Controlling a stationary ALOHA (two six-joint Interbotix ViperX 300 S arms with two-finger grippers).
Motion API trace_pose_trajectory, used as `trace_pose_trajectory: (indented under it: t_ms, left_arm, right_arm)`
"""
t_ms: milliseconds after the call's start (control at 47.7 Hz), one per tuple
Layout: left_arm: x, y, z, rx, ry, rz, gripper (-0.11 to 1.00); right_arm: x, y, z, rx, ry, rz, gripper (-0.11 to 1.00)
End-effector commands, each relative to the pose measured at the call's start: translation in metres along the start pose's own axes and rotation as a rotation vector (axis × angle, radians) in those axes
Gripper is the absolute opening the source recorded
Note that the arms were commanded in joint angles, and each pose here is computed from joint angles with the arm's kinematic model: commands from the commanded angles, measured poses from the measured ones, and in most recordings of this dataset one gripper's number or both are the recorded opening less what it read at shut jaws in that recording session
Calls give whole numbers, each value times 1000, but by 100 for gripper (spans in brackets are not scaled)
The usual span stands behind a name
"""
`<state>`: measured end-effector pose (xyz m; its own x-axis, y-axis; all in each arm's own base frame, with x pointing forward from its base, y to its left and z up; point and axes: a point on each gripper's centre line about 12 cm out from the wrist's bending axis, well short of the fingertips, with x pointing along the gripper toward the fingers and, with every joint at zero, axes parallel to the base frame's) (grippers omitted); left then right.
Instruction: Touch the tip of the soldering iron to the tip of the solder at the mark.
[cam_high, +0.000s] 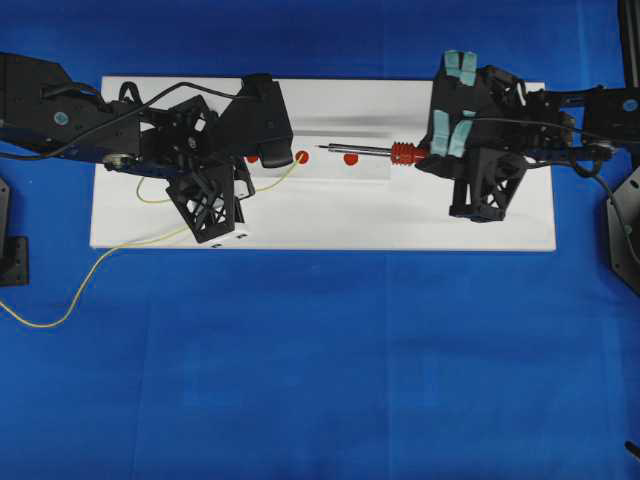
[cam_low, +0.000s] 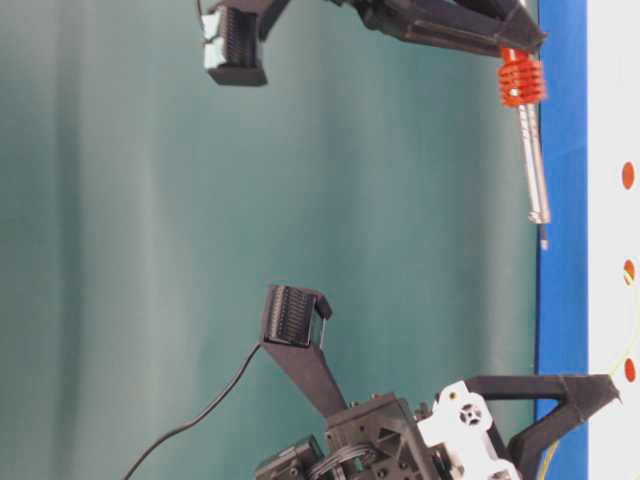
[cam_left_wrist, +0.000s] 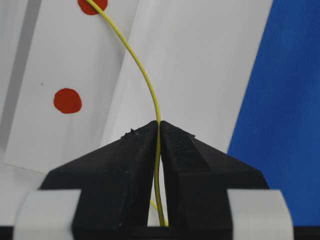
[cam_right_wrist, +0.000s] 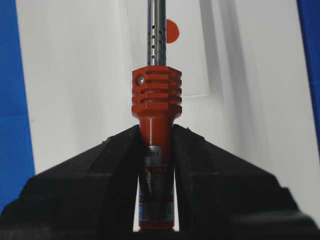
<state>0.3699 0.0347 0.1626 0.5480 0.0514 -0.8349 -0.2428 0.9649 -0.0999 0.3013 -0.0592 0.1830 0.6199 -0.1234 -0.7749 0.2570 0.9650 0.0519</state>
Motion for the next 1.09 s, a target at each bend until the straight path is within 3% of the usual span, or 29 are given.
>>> trace_pose_trajectory:
  t_ms: [0, 419, 1070]
  left_arm:
    - [-7, -3, 10, 4, -35, -7, 2]
    - [-6, -5, 9, 12, -31, -10, 2]
    - [-7, -5, 8, 13, -25, -9, 2]
  right_arm:
    - [1, 1, 13, -3, -29, 2, 6]
    - [32, -3, 13, 5, 48, -12, 6]
    - [42, -5, 10, 12, 79, -19, 6]
